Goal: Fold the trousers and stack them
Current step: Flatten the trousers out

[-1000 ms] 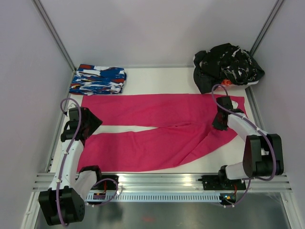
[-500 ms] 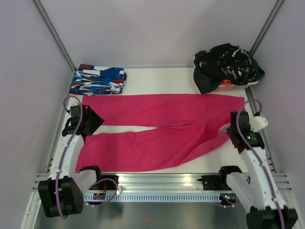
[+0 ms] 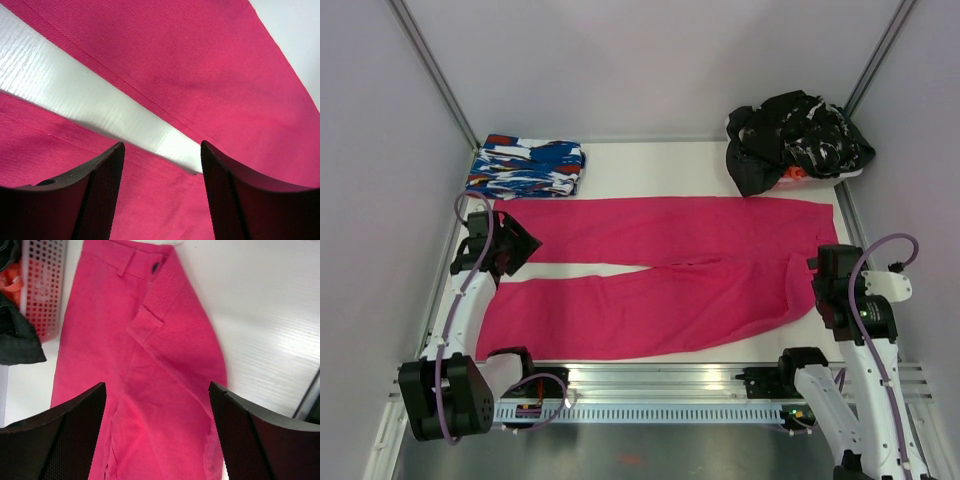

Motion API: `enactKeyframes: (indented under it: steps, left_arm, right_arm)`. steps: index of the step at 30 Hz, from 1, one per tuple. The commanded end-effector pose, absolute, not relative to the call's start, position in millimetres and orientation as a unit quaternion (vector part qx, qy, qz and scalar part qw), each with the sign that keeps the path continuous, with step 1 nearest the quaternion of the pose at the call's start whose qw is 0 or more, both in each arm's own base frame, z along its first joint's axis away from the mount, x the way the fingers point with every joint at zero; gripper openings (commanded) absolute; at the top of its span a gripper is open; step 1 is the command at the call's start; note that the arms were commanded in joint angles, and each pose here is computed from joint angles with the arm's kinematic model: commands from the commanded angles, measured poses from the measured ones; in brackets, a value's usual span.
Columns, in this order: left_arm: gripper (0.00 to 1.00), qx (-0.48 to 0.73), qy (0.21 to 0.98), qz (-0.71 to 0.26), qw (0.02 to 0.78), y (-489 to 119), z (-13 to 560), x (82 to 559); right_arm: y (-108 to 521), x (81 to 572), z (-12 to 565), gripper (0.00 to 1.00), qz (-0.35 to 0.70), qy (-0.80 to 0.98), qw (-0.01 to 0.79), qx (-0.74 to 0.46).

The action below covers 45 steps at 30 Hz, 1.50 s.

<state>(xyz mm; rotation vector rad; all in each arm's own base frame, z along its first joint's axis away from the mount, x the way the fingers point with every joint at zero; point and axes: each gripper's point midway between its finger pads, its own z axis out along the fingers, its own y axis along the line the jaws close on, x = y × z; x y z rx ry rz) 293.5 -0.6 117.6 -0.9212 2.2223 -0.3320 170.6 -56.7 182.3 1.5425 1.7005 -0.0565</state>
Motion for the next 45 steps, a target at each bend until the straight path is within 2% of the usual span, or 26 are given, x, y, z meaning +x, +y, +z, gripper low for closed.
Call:
enactKeyframes:
  steps: [1,4,6,10,14,22,23,24,26,28,31,32,36,43,45]
  left_arm:
    - [0.68,-0.331,0.854,-0.145,0.374,-4.3,135.2,307.4]
    - [0.68,-0.328,0.855,-0.143,0.375,-4.0,135.6,305.6]
    - [0.68,-0.328,0.857,-0.139,0.372,-3.6,131.3,302.9]
    - [0.69,-0.328,0.860,-0.141,0.365,-5.4,124.7,297.1]
    - [0.69,-0.327,0.861,-0.134,0.366,-3.7,124.0,293.1]
    - [0.71,-0.327,0.863,-0.122,0.366,0.3,121.0,292.7]
    - [0.71,-0.327,0.863,-0.123,0.366,0.1,120.9,293.0]
    - [0.71,-0.327,0.863,-0.121,0.365,0.6,120.0,293.0]
    - [0.71,-0.327,0.864,-0.120,0.363,0.7,118.7,293.0]
    - [0.71,-0.327,0.864,-0.120,0.363,0.7,117.6,292.9]
    - [0.71,-0.329,0.864,-0.119,0.363,1.3,115.6,292.8]
    - [0.71,-0.327,0.864,-0.121,0.363,0.4,115.9,293.1]
    - [0.71,-0.326,0.865,-0.124,0.361,-0.8,115.3,294.3]
    - [0.71,-0.326,0.865,-0.129,0.358,-2.6,113.7,296.1]
    - [0.71,-0.325,0.866,-0.130,0.358,-2.8,113.1,296.4]
  right_arm:
    - [-55.6,201.6,209.9,0.89,-0.004,0.685,0.457,0.568]
    - [-38.5,242.7,217.4,0.88,0.031,0.726,0.479,0.492]
    - [-31.8,264.8,196.5,0.88,0.011,0.774,0.451,0.444]
    - [-45.6,277.1,131.7,0.85,-0.122,0.866,0.320,0.366]
    - [-70.1,272.2,100.9,0.83,-0.234,0.887,0.243,0.316]
    - [-60.7,272.5,53.9,0.68,-0.221,0.916,0.192,0.275]
    - [-61.2,274.7,51.3,0.65,-0.222,0.917,0.192,0.270]
    - [-62.2,275.0,48.9,0.57,-0.228,0.918,0.187,0.266]
    - [-67.3,275.5,45.4,0.52,-0.247,0.917,0.178,0.258]
    - [-70.3,277.6,43.2,0.53,-0.256,0.918,0.172,0.247]
    - [-70.1,281.4,39.8,0.65,-0.257,0.924,0.166,0.230]
    - [-69.4,282.8,39.2,0.71,-0.254,0.925,0.164,0.228]
    - [-59.2,285.6,36.4,0.80,-0.224,0.933,0.165,0.227]
    - [-59.3,293.2,38.4,0.82,-0.218,0.931,0.183,0.228]
    - [-62.9,293.5,32.8,0.76,-0.231,0.929,0.179,0.225]
